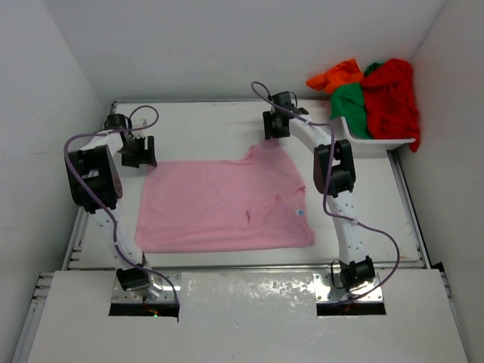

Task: Fold and stack the t-shirts
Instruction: Grap the side of the flattened tshirt furthest away from the robot with both arms, then fold the other side of the tshirt into a rectangle

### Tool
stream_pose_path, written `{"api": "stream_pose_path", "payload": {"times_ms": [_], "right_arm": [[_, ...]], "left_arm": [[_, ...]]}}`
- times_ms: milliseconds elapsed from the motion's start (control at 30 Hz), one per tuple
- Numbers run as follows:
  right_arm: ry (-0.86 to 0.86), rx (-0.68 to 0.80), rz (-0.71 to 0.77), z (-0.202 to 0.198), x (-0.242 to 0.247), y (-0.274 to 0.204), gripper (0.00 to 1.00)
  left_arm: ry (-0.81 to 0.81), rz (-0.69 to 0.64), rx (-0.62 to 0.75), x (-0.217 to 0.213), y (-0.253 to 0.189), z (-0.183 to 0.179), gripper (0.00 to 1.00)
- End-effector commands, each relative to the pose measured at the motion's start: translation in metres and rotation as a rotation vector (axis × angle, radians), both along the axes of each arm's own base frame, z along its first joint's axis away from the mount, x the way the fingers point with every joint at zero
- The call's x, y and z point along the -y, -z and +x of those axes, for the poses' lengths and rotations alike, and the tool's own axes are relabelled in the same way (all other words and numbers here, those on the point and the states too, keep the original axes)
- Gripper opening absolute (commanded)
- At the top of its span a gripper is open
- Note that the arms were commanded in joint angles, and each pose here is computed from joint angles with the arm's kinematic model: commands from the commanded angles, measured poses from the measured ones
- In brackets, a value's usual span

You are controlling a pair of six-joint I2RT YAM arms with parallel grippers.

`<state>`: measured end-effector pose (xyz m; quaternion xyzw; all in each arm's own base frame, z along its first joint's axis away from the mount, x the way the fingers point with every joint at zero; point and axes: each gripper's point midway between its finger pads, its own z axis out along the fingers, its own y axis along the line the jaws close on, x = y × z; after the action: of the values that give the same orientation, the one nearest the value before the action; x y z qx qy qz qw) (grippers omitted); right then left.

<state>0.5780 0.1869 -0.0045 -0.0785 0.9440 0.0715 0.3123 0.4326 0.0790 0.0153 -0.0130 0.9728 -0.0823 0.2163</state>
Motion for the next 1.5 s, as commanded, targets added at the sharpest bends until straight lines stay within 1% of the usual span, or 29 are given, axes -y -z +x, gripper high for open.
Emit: {"api": "stream_pose_path", "payload": {"times_ms": [0,33,100,133,200,233,267,300,367,400,433,467,500,533,567,600,633,667,700,833,867,933,967,1000,1067,1133,1167,1233,1467], "right_arm": [[-0.003,-0.181,-0.030,-0.043,0.003,0.044,0.47],[-0.002,-0.182,-0.027,-0.043,0.003,0.045,0.38],[-0.013,-0.188,-0.001,-0.045,-0.003,0.045,0.31],[-0.016,-0.185,0.002,-0.045,-0.004,0.044,0.23],[-0.022,-0.176,0.016,-0.046,-0.006,0.041,0.17],[-0.024,-0.170,0.018,-0.046,-0.005,0.039,0.13],[-0.026,-0.152,0.024,-0.043,-0.006,0.034,0.03],[-0.028,-0.155,0.028,-0.047,-0.005,0.035,0.00],[-0.055,-0.070,0.088,-0.038,-0.012,0.001,0.00],[-0.056,-0.099,0.078,-0.047,-0.009,0.012,0.00],[-0.081,-0.056,0.125,-0.046,-0.015,-0.015,0.00],[-0.100,-0.014,0.151,-0.043,-0.019,-0.028,0.00],[-0.109,-0.035,0.156,-0.057,-0.016,-0.023,0.00],[-0.132,0.044,0.196,-0.055,-0.022,-0.058,0.00],[-0.143,0.064,0.206,-0.060,-0.021,-0.067,0.00],[-0.144,0.028,0.208,-0.081,-0.017,-0.056,0.00],[-0.150,0.043,0.220,-0.088,-0.017,-0.063,0.00],[-0.168,0.123,0.252,-0.090,-0.019,-0.095,0.00],[-0.158,0.075,0.258,-0.113,-0.014,-0.078,0.00],[-0.149,0.099,0.311,-0.155,-0.007,-0.089,0.00],[-0.140,0.094,0.313,-0.173,-0.002,-0.089,0.00],[-0.131,0.100,0.316,-0.187,0.004,-0.089,0.00],[-0.115,0.070,0.314,-0.201,0.008,-0.078,0.00],[-0.117,0.091,0.321,-0.207,0.009,-0.087,0.00],[-0.102,0.063,0.321,-0.224,0.015,-0.079,0.00],[-0.099,0.086,0.329,-0.233,0.018,-0.089,0.00],[-0.090,0.071,0.330,-0.241,0.021,-0.084,0.00],[-0.085,0.087,0.335,-0.248,0.023,-0.092,0.00],[-0.082,0.110,0.339,-0.269,0.031,-0.106,0.00]], "left_arm": [[0.015,-0.010,0.031,0.006,0.000,0.013,0.68],[0.020,-0.019,0.027,0.008,0.002,0.013,0.65],[0.028,-0.035,0.018,0.011,0.003,0.012,0.59],[0.046,-0.049,0.014,0.016,0.004,0.011,0.48],[0.063,-0.060,0.019,0.021,0.003,0.009,0.35],[0.077,-0.069,0.027,0.024,0.003,0.010,0.13],[0.083,-0.074,0.033,0.026,0.000,0.010,0.01],[0.090,-0.077,0.037,0.027,-0.001,0.010,0.00],[0.148,-0.064,0.068,0.031,-0.010,0.009,0.00],[0.147,-0.059,0.073,0.030,-0.014,0.008,0.00],[0.174,-0.032,0.098,0.027,-0.019,0.009,0.00],[0.189,-0.009,0.119,0.026,-0.028,0.005,0.00],[0.202,0.015,0.132,0.023,-0.033,0.003,0.00],[0.242,0.046,0.156,0.021,-0.039,0.003,0.00],[0.263,0.064,0.178,0.021,-0.048,-0.002,0.00],[0.283,0.077,0.189,0.022,-0.052,-0.004,0.00],[0.324,0.100,0.203,0.021,-0.056,-0.007,0.00],[0.350,0.114,0.215,0.022,-0.063,-0.013,0.00],[0.366,0.131,0.216,0.020,-0.064,-0.017,0.00],[0.471,0.215,0.217,0.016,-0.071,-0.042,0.00],[0.482,0.235,0.212,0.014,-0.071,-0.046,0.00],[0.518,0.267,0.185,0.011,-0.067,-0.060,0.00],[0.530,0.276,0.175,0.010,-0.065,-0.065,0.00],[0.539,0.285,0.158,0.009,-0.063,-0.071,0.00],[0.572,0.300,0.141,0.009,-0.060,-0.083,0.00],[0.605,0.313,0.124,0.009,-0.059,-0.096,0.00],[0.616,0.322,0.127,0.009,-0.061,-0.097,0.00],[0.634,0.341,0.134,0.008,-0.065,-0.102,0.00],[0.676,0.345,0.158,0.012,-0.081,-0.106,0.00]]}}
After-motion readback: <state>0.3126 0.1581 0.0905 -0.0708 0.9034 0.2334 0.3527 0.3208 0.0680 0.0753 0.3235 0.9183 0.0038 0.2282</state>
